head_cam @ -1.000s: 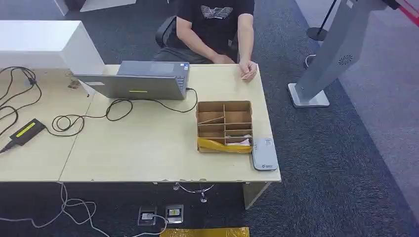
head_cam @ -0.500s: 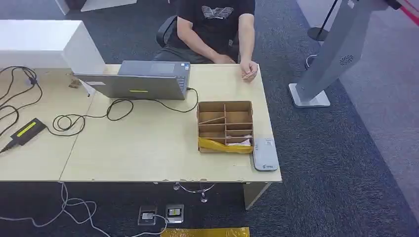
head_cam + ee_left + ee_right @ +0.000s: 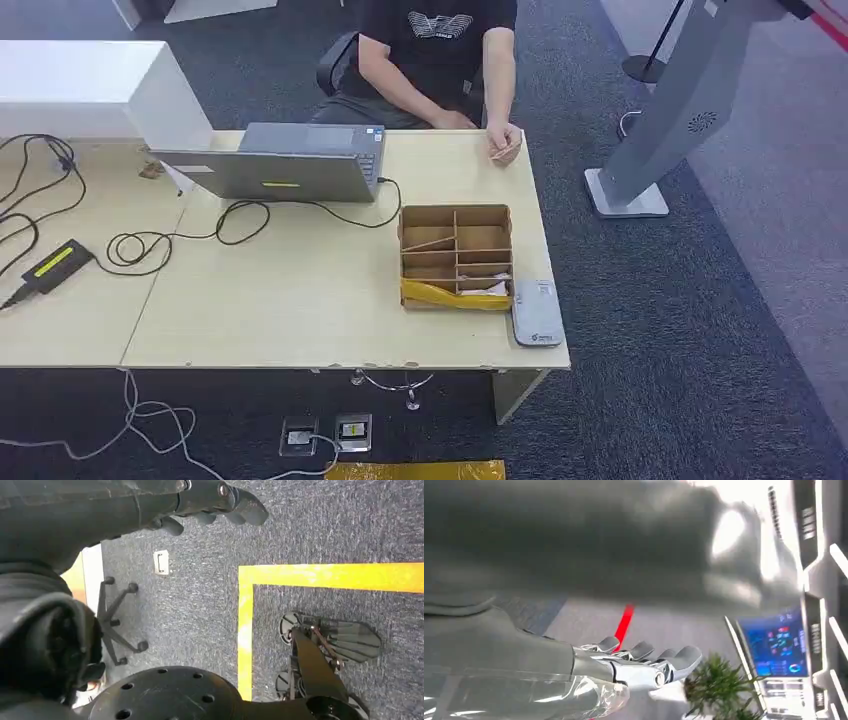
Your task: Pass the card to the sensor for recognition and then transmit it.
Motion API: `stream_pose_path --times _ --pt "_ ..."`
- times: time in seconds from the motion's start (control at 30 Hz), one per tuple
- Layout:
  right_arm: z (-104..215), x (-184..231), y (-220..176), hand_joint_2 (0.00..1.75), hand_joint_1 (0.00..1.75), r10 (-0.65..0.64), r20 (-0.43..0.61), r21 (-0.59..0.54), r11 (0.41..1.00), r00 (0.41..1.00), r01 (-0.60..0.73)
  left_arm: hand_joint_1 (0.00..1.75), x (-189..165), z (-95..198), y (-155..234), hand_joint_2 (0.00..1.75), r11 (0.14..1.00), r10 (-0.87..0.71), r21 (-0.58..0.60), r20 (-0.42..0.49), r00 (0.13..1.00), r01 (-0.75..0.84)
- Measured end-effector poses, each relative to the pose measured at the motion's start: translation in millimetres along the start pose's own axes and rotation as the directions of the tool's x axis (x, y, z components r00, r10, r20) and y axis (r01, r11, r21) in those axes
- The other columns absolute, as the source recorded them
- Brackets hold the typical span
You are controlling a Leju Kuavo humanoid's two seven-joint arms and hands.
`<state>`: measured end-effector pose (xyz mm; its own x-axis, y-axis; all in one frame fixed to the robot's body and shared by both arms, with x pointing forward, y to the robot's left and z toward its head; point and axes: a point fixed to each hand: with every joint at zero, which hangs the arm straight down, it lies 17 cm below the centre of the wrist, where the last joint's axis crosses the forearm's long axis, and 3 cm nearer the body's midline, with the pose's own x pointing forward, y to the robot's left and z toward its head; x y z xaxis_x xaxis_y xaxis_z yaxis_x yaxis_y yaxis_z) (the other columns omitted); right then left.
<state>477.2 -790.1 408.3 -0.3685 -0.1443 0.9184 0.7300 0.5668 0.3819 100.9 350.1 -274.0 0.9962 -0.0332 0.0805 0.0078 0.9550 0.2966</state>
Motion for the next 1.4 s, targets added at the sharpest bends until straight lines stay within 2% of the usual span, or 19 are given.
stream_pose_path --times 0.23,0.3,0.33,0.37,0.4,0.43,0.47,0.67,0.7,0.77,0.83,0.97,1.17,1.4 --pt "4.6 20.8 38.8 1.75 0.00 -0.058 0.003 0.074 0.996 0.998 0.058 0.00 -0.3 -0.2 0.7 0.00 1.000 -0.001 0.000 -0.002 1.000 0.001" --pt "13.7 34.6 71.1 1.75 0.00 -0.002 0.076 0.191 0.982 0.997 -0.013 0.00 0.9 -0.5 1.5 0.00 1.000 -0.003 -0.009 0.007 1.000 0.003" --pt "27.6 47.9 103.3 1.75 0.00 0.090 0.198 0.311 0.939 0.976 -0.149 0.00 3.2 -0.6 1.3 0.00 1.000 -0.007 -0.024 0.024 1.000 0.007" --pt "49.8 48.6 143.6 1.75 0.00 0.216 0.332 0.428 0.833 0.918 -0.350 0.00 6.1 -0.7 1.3 0.00 0.999 -0.003 -0.043 0.042 0.999 0.005" --pt "67.0 39.8 172.2 1.75 0.00 0.310 0.419 0.484 0.719 0.854 -0.498 0.00 8.8 -0.9 2.9 0.00 0.998 0.001 -0.058 0.056 0.998 0.002" --pt "82.6 13.9 194.6 1.75 0.00 0.429 0.487 0.511 0.566 0.760 -0.647 0.00 11.4 -0.9 3.9 0.00 0.998 0.002 -0.068 0.068 0.998 0.003" --pt "88.7 -4.0 202.3 1.75 0.00 0.485 0.517 0.504 0.494 0.706 -0.709 0.00 15.0 -0.5 4.0 0.00 0.997 0.002 -0.078 0.079 0.997 0.004" --pt "115.0 -71.8 220.9 1.75 0.00 0.606 0.637 0.447 0.213 0.477 -0.869 0.00 13.1 -2.9 14.4 0.00 0.998 -0.027 -0.061 0.090 0.996 0.033" --pt "121.3 -94.4 218.8 1.75 0.00 0.636 0.669 0.415 0.111 0.386 -0.903 0.00 13.4 -3.5 17.5 0.00 0.998 -0.035 -0.056 0.092 0.995 0.041" --pt "126.4 -111.2 216.6 1.75 0.00 0.651 0.689 0.392 0.035 0.318 -0.919 0.00 13.5 -3.6 18.4 0.00 0.997 -0.042 -0.057 0.094 0.995 0.047" --pt "136.3 -136.8 213.3 1.75 0.00 0.658 0.718 0.361 -0.073 0.227 -0.930 0.00 14.8 -3.7 19.6 0.00 0.996 -0.062 -0.056 0.108 0.992 0.069" --pt "150.3 -170.1 204.2 1.75 0.00 0.646 0.753 0.325 -0.201 0.124 -0.924 0.00 16.3 -3.9 21.7 0.00 0.993 -0.094 -0.058 0.128 0.987 0.102" --pt "164.2 -210.4 184.9 1.75 0.00 0.607 0.795 0.262 -0.352 -0.006 -0.899 0.00 15.8 -4.7 25.9 0.00 0.991 -0.114 -0.049 0.134 0.984 0.121" --pt "172.1 -226.0 179.3 1.75 0.00 0.591 0.806 0.256 -0.391 -0.028 -0.884 0.00 14.9 -4.8 26.2 0.00 0.990 -0.126 -0.047 0.135 0.983 0.133"
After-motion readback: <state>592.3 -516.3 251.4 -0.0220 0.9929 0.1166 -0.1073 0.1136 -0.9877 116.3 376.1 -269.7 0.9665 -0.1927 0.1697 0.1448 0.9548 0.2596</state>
